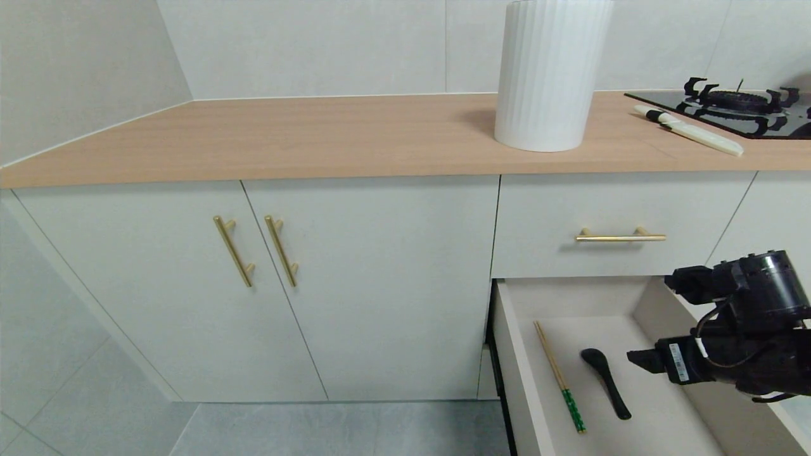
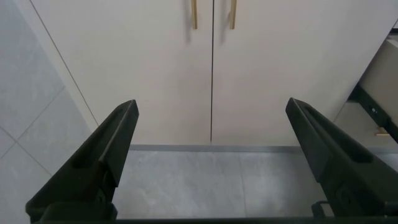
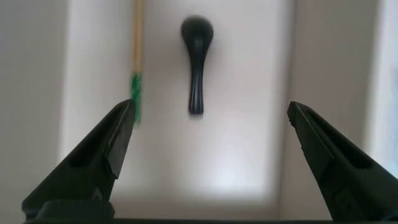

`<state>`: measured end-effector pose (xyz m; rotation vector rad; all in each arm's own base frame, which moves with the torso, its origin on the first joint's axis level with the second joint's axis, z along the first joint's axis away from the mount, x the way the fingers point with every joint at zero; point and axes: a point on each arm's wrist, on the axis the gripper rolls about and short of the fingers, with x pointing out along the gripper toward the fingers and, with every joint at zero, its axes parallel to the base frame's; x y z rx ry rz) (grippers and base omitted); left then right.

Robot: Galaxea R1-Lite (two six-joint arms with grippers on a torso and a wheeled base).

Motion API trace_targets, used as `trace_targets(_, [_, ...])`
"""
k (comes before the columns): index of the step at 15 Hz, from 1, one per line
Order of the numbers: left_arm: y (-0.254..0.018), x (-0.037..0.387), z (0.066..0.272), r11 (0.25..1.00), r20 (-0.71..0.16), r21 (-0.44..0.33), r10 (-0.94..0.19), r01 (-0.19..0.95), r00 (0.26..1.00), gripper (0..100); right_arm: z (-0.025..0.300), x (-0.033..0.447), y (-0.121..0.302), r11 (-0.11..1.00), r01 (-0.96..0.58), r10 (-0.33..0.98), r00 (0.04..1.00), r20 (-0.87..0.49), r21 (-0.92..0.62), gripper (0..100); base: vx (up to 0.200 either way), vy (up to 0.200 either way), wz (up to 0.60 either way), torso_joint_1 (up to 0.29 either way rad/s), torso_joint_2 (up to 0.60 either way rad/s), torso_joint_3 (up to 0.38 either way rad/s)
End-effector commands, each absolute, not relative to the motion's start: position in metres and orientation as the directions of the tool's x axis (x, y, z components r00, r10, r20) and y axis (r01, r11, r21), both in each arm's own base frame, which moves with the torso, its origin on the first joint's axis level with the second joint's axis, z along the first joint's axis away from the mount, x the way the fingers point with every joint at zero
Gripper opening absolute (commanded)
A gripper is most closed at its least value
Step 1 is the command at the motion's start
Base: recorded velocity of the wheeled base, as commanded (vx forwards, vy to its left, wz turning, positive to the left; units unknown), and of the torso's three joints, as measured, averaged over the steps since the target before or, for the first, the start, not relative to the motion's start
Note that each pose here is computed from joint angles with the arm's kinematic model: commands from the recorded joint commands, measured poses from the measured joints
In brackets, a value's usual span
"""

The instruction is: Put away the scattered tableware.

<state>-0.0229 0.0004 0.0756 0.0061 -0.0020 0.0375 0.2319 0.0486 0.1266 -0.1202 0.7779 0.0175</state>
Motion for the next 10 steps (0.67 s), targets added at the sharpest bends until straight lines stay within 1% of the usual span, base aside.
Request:
trace_targets(1, [0.0, -0.023, 0.076, 0.999, 0.002, 0.005, 0.038, -0.038, 0.999, 100, 0.165, 0.218, 0.048, 0.995, -0.058, -0.001, 0.792, -0.61, -0.076, 100, 0.0, 0.0, 0.0, 0.0, 0.0, 0.0])
trace_targets(4, [0.0, -0.023, 0.076, 0.999, 0.002, 0.003, 0.038, -0.038, 0.999, 100, 0.178, 0.201, 0.052, 0.992, -0.097, 0.028, 0.784, -0.62, -0.078, 100, 0.0, 0.0, 0.0, 0.0, 0.0, 0.0])
trace_targets(7, [0.0, -0.023, 0.076, 0.999, 0.002, 0.003, 0.038, -0.038, 0.999, 100, 0.186, 0.19, 0.05, 0.99, -0.107, 0.021, 0.744, -0.668, -0.088, 100, -0.2, 0.0, 0.0, 0.012, 0.0, 0.004])
trace_targets(10, [0.0, -0.023, 0.076, 0.999, 0.002, 0.003, 0.038, -0.038, 0.999, 100, 0.186, 0.188, 0.05, 0.99, -0.112, 0.021, 0.735, -0.678, -0.091, 100, -0.2, 0.0, 0.0, -0.002, 0.01, 0.002])
